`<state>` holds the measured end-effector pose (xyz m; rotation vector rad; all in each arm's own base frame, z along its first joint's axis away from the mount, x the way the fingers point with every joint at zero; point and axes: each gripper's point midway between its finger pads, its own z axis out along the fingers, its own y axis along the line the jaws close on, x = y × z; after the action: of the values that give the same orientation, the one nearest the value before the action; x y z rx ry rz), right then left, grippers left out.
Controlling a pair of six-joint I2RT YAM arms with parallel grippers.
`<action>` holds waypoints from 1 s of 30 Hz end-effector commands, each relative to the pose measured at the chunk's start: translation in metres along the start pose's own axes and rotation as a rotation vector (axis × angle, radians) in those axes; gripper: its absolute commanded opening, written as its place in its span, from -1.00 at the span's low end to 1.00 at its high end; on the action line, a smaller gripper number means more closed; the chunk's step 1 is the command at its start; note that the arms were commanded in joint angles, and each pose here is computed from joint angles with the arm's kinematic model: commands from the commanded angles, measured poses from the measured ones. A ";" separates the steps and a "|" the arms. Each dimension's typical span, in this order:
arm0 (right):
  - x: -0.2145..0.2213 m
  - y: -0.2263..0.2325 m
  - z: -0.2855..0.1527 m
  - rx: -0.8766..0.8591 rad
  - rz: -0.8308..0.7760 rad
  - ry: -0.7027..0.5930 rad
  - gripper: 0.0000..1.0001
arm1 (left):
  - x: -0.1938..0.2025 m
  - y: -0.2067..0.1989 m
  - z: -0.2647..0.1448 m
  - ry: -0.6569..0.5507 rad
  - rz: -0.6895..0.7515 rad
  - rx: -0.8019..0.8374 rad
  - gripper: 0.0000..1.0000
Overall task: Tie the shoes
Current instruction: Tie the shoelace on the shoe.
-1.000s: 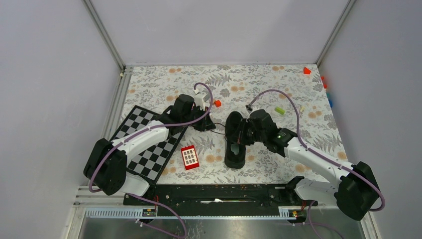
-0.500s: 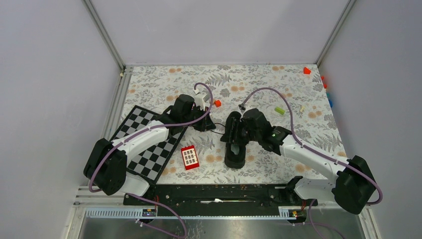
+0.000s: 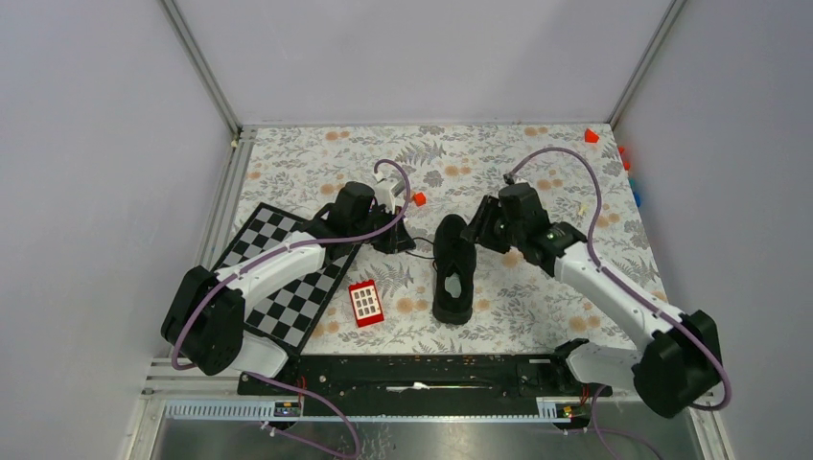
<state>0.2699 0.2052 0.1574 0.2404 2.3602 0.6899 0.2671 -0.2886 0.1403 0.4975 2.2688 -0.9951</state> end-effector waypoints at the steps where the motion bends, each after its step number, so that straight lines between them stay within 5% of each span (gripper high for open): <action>1: -0.007 -0.007 0.011 0.063 0.090 0.088 0.06 | -0.017 -0.014 -0.003 -0.033 0.044 0.044 -1.00; 15: 0.014 -0.010 0.062 0.076 0.164 0.226 0.17 | -0.013 -0.015 0.002 -0.018 0.042 0.053 -1.00; 23: 0.016 -0.011 0.064 0.048 0.212 0.202 -0.49 | -0.013 -0.015 0.003 -0.018 0.043 0.053 -1.00; 30: 0.020 -0.012 0.070 0.038 0.217 0.221 -0.56 | -0.012 -0.014 0.002 -0.018 0.045 0.048 -1.00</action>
<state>0.2914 0.2216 0.0851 0.4686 2.6314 0.7264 0.2610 -0.2900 0.1331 0.5180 2.2990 -1.0022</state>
